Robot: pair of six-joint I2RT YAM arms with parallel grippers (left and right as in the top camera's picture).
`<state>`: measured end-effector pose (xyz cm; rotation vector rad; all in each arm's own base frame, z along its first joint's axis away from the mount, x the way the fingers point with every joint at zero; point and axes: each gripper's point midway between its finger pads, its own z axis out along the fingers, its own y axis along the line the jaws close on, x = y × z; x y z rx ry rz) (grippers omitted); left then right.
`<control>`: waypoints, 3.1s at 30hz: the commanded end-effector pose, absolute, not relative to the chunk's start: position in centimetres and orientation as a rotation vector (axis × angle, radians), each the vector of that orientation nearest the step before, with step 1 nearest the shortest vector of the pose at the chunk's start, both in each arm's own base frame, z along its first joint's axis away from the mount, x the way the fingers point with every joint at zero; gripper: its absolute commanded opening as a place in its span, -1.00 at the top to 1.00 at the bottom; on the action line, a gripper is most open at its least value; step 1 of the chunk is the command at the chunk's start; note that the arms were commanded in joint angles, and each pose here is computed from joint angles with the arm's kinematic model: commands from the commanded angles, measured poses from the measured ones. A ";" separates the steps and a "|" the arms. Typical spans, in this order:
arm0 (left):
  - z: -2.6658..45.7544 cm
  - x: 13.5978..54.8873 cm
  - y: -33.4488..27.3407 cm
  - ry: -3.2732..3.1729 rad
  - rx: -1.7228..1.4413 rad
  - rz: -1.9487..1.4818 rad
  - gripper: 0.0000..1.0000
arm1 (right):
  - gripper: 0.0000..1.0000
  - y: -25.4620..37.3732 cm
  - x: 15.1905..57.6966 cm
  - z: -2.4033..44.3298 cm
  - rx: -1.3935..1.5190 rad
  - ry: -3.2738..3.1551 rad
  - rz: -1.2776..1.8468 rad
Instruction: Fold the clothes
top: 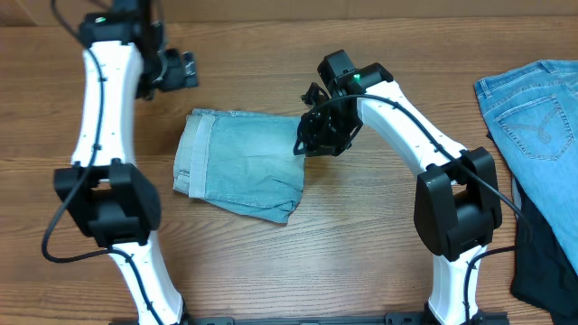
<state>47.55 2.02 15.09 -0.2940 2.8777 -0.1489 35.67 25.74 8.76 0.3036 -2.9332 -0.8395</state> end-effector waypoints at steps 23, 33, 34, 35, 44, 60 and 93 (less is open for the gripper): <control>-1.2 41.1 -7.0 3.199 0.066 -1.045 -0.87 | 0.05 26.6 42.0 4.1 0.587 -3.300 -0.849; -1.9 40.4 -9.0 3.264 0.189 -0.927 -0.45 | 0.77 26.8 42.1 4.1 0.548 -3.306 -0.860; -1.9 40.3 -9.2 3.264 0.199 -0.927 -0.40 | 0.78 26.8 42.1 4.1 0.542 -3.307 -0.861; -1.9 40.3 -9.5 3.265 0.210 -0.926 -0.38 | 0.80 26.7 42.2 4.1 0.528 -3.309 -0.860; -1.8 40.3 -10.5 3.255 0.244 -0.941 -0.35 | 0.92 26.1 42.6 0.2 0.004 -3.269 -0.798; 2.1 43.1 -11.7 3.158 0.308 -0.924 0.92 | 0.92 26.6 47.7 9.2 0.183 -3.491 -0.900; 35.1 39.1 34.5 2.391 -0.494 0.887 0.92 | 0.81 6.4 45.7 19.5 -0.368 -3.600 -0.123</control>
